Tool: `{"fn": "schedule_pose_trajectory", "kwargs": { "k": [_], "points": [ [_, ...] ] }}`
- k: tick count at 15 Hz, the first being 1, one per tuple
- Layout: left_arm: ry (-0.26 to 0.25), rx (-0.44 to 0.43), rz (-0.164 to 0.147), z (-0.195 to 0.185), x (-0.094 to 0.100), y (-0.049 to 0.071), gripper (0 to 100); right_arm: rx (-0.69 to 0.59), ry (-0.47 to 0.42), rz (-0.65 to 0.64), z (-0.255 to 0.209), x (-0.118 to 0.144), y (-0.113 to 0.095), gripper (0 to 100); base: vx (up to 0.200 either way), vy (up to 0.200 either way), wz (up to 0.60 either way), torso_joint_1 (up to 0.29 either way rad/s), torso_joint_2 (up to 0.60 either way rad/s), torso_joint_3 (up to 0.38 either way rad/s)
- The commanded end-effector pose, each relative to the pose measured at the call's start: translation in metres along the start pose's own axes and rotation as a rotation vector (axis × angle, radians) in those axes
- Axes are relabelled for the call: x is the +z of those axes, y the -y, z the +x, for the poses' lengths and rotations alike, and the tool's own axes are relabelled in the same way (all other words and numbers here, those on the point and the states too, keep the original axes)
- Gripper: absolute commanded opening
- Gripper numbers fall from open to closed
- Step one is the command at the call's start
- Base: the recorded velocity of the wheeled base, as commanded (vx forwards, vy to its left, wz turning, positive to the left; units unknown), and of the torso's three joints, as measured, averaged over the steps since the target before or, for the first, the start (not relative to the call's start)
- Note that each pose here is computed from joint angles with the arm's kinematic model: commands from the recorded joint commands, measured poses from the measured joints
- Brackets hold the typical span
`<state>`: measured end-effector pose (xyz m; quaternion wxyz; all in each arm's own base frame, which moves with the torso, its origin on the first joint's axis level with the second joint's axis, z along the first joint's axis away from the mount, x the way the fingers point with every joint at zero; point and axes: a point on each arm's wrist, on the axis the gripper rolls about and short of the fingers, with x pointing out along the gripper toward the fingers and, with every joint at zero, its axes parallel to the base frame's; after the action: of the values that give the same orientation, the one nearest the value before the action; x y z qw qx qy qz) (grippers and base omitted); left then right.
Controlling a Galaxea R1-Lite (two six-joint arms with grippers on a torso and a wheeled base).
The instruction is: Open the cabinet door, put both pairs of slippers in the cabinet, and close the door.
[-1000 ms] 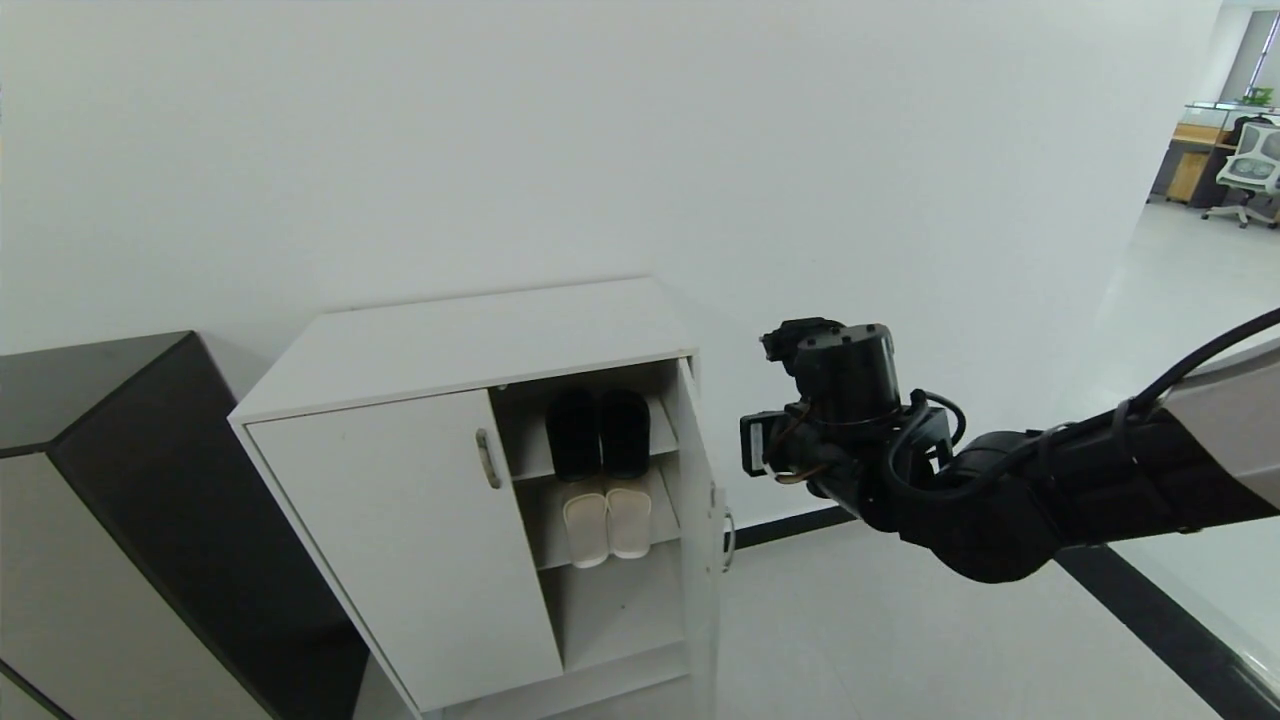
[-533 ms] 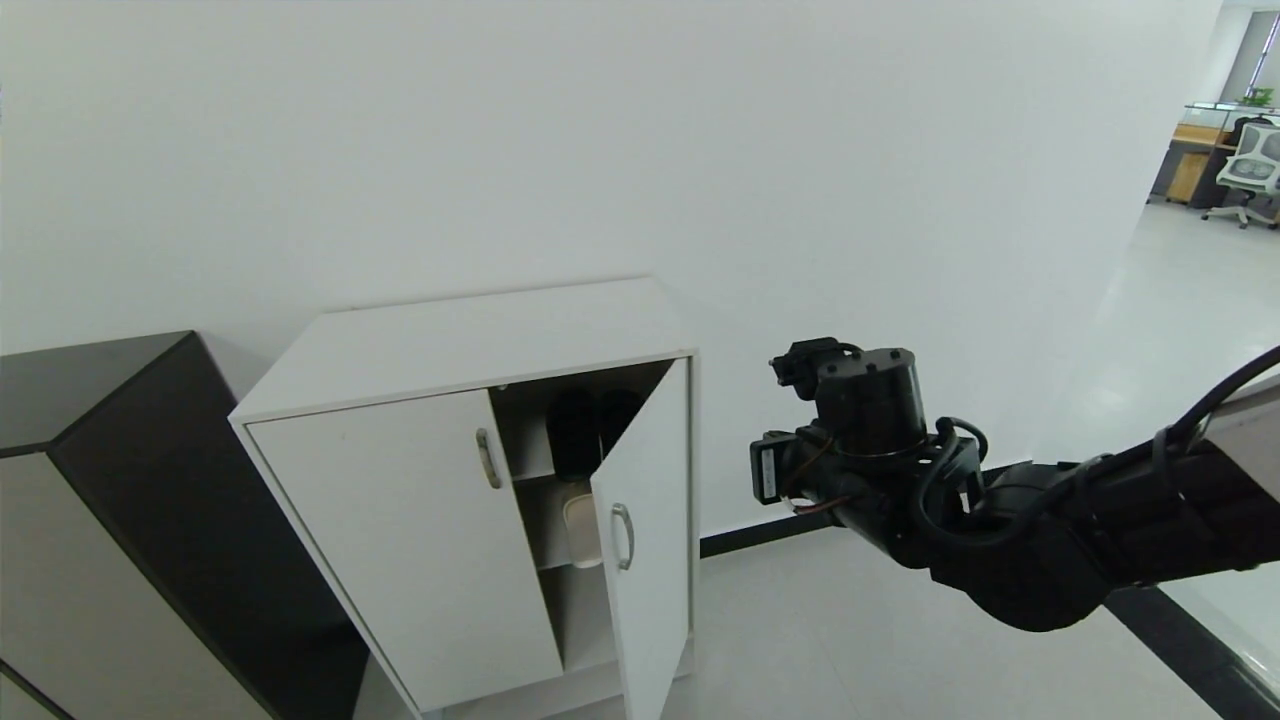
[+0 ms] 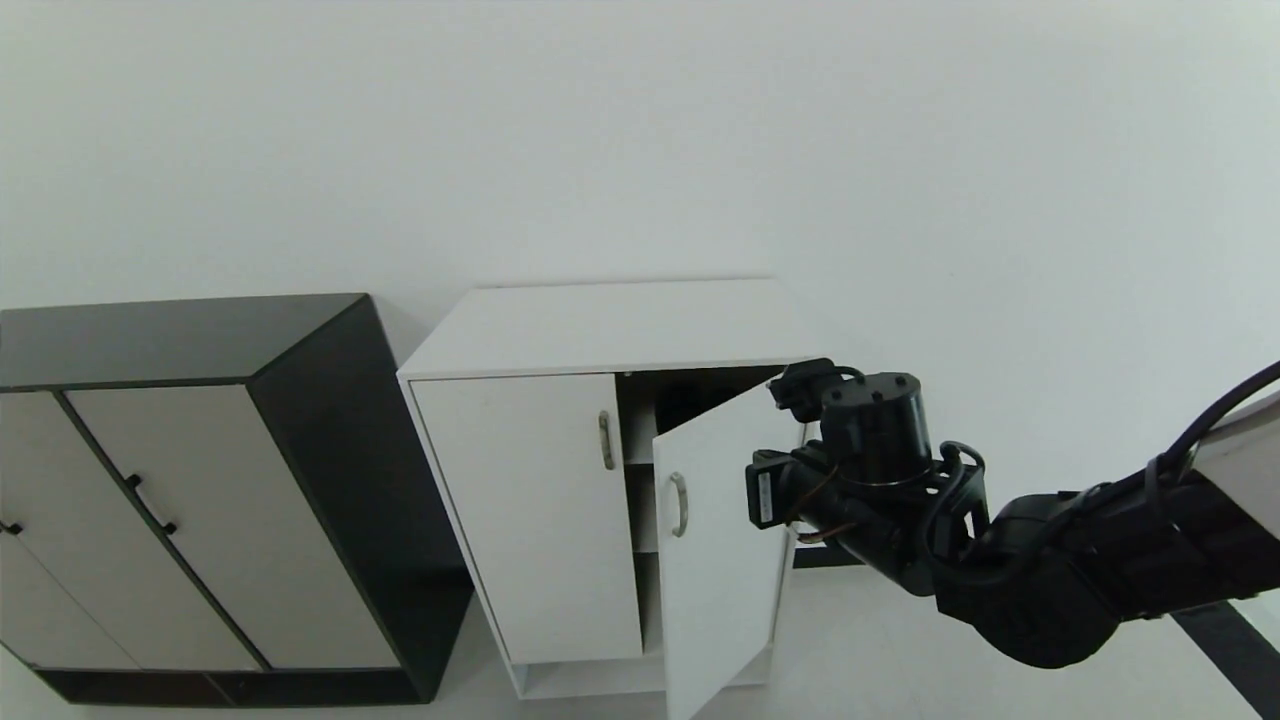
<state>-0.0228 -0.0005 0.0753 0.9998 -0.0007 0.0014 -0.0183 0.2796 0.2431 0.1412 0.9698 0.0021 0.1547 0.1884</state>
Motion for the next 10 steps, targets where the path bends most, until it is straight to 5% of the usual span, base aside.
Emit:
{"fn": "schedule_pose_trajectory", "kwargs": {
  "k": [1, 4, 10],
  "points": [
    [0.000, 0.001, 0.000, 0.000, 0.000, 0.000, 0, 0.026, -0.008, -0.005, 0.000, -0.010, 0.002, 0, 0.000, 0.000, 0.00, 0.000, 0.00, 0.000],
    [0.000, 0.001, 0.003, 0.000, 0.000, 0.000, 0, 0.043, -0.044, -0.011, -0.004, -0.023, 0.010, 0, 0.000, 0.000, 0.00, 0.000, 0.00, 0.000],
    [0.000, 0.001, 0.003, 0.000, 0.000, 0.000, 0, 0.332, -0.079, -0.023, -0.026, -0.049, 0.027, 0, 0.000, 0.000, 0.00, 0.000, 0.00, 0.000]
  ]
}}
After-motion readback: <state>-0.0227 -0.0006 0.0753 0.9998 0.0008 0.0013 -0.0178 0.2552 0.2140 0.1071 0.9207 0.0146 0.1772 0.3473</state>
